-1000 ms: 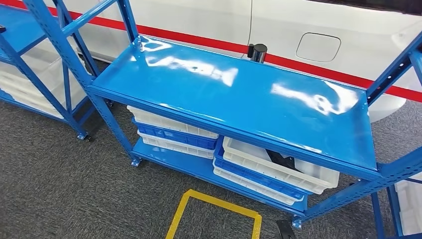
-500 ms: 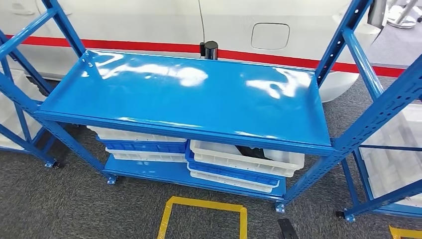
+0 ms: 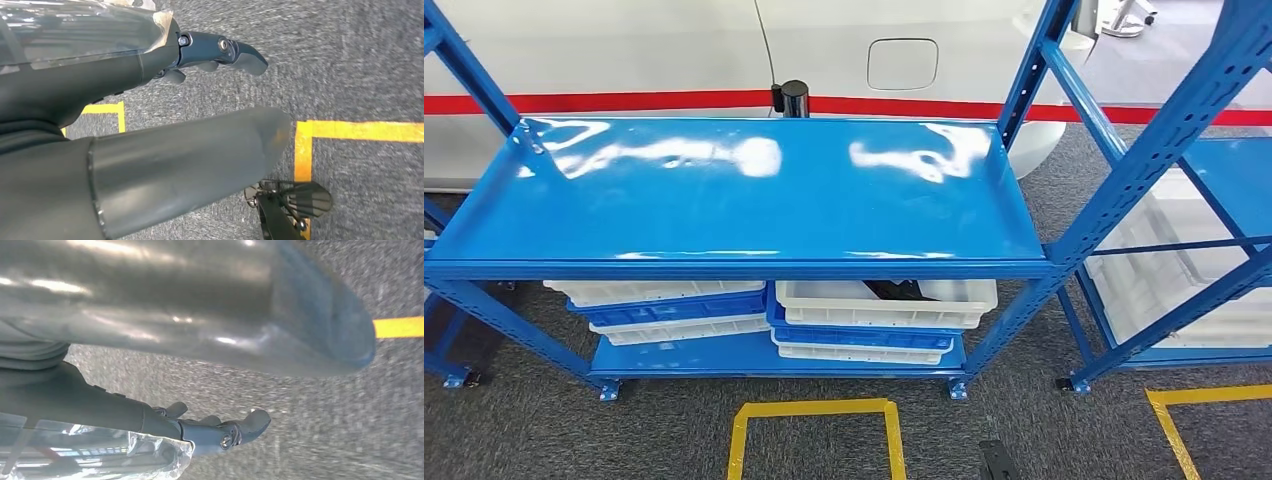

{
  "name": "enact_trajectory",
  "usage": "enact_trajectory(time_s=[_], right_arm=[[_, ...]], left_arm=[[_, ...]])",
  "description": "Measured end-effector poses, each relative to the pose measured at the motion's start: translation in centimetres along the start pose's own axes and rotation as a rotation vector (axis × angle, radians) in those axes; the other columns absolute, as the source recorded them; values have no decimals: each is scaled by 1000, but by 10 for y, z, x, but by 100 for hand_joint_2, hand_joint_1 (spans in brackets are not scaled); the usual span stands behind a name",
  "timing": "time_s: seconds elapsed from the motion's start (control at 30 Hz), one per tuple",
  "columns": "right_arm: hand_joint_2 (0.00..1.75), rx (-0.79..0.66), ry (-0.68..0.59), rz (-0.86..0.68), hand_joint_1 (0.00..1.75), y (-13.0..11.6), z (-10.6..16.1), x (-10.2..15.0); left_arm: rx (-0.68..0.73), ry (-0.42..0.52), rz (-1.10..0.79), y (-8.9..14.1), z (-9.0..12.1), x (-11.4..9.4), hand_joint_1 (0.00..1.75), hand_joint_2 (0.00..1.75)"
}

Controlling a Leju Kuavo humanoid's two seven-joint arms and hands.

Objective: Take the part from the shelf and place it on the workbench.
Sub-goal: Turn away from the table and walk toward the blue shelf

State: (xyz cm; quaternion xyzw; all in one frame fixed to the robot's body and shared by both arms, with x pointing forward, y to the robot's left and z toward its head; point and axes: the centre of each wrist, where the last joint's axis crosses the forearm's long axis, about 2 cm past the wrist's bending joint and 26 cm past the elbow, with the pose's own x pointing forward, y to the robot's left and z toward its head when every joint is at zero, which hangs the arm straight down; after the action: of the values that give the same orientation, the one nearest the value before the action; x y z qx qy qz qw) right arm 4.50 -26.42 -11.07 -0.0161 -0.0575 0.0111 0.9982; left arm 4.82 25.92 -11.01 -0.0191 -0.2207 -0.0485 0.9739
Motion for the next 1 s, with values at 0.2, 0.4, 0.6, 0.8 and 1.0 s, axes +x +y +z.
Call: enact_trajectory(time_s=[0.2,0.4,0.6,0.8,1.0], right_arm=[[0,-4,-3,12,0,-1,0,0],[0,-11,-8,23,0,-1,0,0],[0,-10,-10,26,0,0,0,0],[0,-13,-9,29,0,-1,0,0],[0,-13,-11,38,0,-1,0,0]], left_arm=[[19,-2,-9,0,-1,3,0,0],[42,5,-26,-1,-1,4,0,0],[61,11,-36,0,-1,2,0,0],[60,7,-37,-2,-1,3,0,0],[68,9,-39,-1,-1,3,0,0]])
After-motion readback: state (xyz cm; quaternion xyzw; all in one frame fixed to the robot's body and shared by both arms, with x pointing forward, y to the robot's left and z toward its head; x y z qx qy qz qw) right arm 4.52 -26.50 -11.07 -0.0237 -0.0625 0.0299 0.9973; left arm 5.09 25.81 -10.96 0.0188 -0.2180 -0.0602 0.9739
